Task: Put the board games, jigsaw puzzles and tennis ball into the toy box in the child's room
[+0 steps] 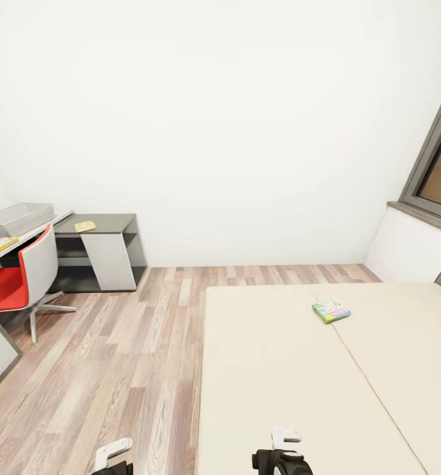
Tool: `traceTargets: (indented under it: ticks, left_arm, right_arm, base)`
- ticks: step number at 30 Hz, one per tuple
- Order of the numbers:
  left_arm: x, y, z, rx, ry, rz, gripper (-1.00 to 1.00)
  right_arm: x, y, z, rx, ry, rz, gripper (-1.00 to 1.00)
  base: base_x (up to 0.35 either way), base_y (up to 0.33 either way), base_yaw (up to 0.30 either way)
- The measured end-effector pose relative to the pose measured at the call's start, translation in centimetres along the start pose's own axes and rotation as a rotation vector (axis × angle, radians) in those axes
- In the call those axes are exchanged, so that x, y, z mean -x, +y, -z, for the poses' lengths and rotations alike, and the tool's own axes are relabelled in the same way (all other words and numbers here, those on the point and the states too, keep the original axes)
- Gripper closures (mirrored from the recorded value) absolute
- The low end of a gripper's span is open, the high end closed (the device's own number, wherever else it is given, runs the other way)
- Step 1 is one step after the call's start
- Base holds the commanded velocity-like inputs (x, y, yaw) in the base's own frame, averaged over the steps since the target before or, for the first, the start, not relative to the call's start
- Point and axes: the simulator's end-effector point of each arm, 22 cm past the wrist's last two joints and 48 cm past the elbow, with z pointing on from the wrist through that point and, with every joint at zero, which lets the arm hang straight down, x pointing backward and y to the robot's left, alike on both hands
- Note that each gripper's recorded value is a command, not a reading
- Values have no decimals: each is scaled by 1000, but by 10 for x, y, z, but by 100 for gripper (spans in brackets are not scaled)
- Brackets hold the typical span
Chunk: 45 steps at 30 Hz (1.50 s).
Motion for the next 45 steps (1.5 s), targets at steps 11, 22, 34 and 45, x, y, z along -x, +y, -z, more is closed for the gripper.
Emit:
traceTargets:
  ticks: [11, 22, 34, 45]
  left_arm:
    - [0, 0, 0, 0, 0, 0, -100]
    - [0, 0, 0, 0, 0, 0, -100]
    - [0, 0, 0, 0, 0, 0, -100]
    - [0, 0, 0, 0, 0, 0, -100]
  right_arm:
    - [0, 0, 0, 0, 0, 0, -100]
    - [0, 0, 0, 0, -1, 0, -100]
    - [0, 0, 0, 0, 0, 0, -100]
    - [0, 0, 0, 0, -1, 0, -100]
  base:
    - [0, -18, 0]
    - [0, -87, 0]
    - [0, -35, 0]
    - [0, -104, 0]
